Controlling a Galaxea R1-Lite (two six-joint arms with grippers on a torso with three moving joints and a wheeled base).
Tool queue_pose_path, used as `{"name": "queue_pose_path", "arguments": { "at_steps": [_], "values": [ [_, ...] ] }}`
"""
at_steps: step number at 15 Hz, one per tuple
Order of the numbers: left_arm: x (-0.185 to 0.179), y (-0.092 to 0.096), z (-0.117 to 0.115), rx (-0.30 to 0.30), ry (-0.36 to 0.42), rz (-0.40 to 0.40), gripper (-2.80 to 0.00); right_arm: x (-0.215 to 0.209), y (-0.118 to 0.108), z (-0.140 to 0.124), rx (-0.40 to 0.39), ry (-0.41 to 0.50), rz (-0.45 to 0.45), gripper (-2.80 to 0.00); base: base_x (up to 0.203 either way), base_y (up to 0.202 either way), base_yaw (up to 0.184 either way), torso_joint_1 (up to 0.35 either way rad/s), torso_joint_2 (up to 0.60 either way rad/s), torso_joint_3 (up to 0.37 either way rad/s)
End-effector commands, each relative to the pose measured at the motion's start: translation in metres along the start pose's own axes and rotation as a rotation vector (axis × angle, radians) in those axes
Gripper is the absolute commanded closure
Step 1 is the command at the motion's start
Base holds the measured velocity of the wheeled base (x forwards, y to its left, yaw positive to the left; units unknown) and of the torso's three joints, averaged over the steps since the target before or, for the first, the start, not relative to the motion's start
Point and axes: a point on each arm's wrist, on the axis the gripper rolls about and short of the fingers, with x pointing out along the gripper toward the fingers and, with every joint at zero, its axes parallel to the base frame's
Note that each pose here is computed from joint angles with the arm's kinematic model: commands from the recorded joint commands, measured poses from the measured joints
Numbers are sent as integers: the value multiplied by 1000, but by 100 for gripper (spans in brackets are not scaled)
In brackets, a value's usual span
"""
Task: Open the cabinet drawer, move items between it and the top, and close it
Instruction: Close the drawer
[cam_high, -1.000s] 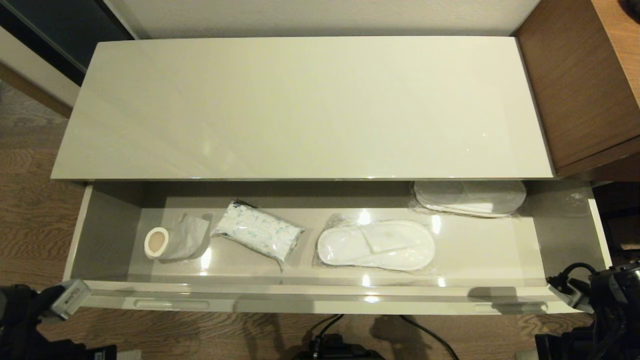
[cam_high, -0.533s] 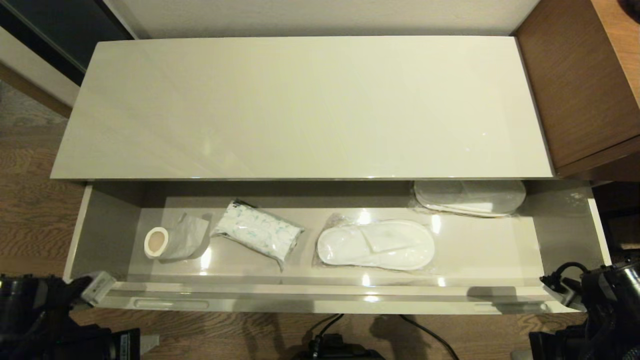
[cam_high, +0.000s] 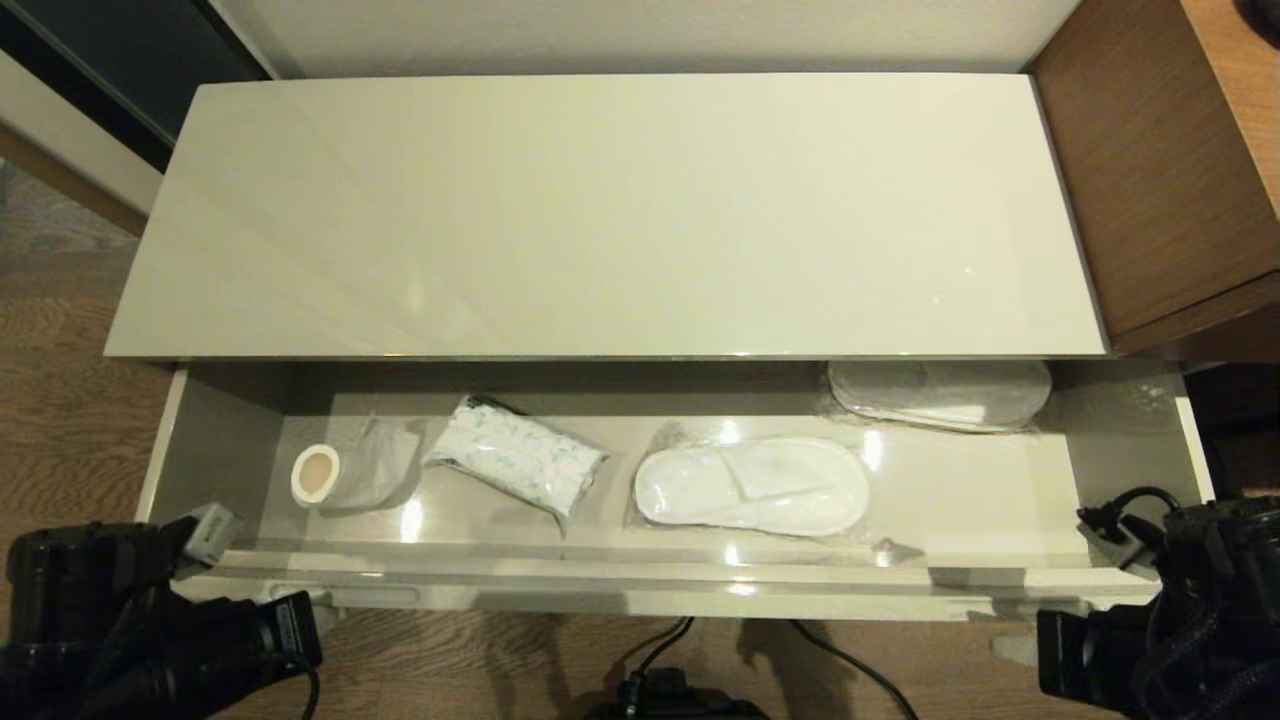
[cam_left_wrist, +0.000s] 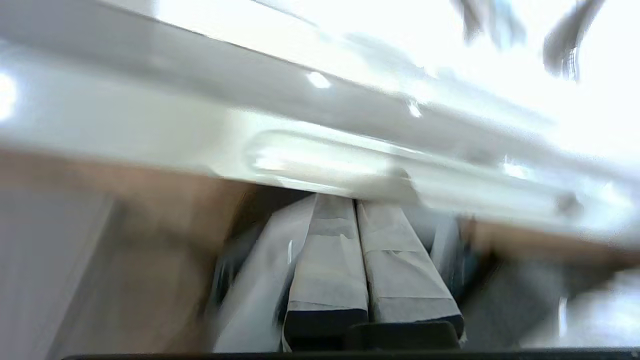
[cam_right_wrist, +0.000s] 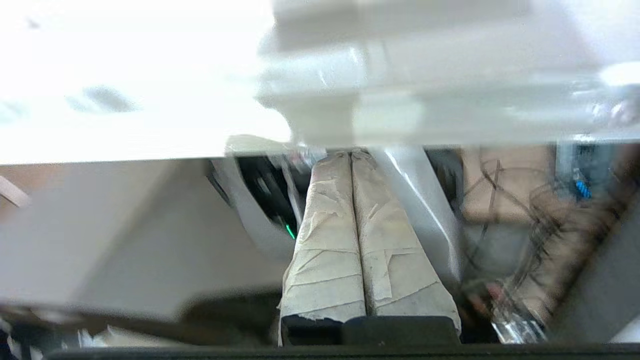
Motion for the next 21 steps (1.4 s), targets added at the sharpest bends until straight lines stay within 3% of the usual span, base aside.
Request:
{"name": "queue_pose_path", "arguments": {
  "at_steps": [1,3,8,10,12,21],
  "values": [
    [10,-3,18,-12,-165,38,0,-2,5,11,13,-156,75,0,0,0,0,0,0,0],
    [11,-10,38,-5,-241,28,0,-4,7,22,20,-275,94,0,0,0,0,0,0,0],
    [20,-18,53,-14,-279,13,0,-5,10,39,21,-394,131,0,0,0,0,0,0,0],
    [22,-29,80,-33,-375,19,0,7,10,59,34,-474,103,0,0,0,0,0,0,0],
    [15,-34,91,-51,-399,66,0,4,3,81,67,-584,32,0,0,0,0,0,0,0],
    [-56,-48,95,-36,-426,42,0,-64,9,74,44,-643,25,0,0,0,0,0,0,0]
  ]
}}
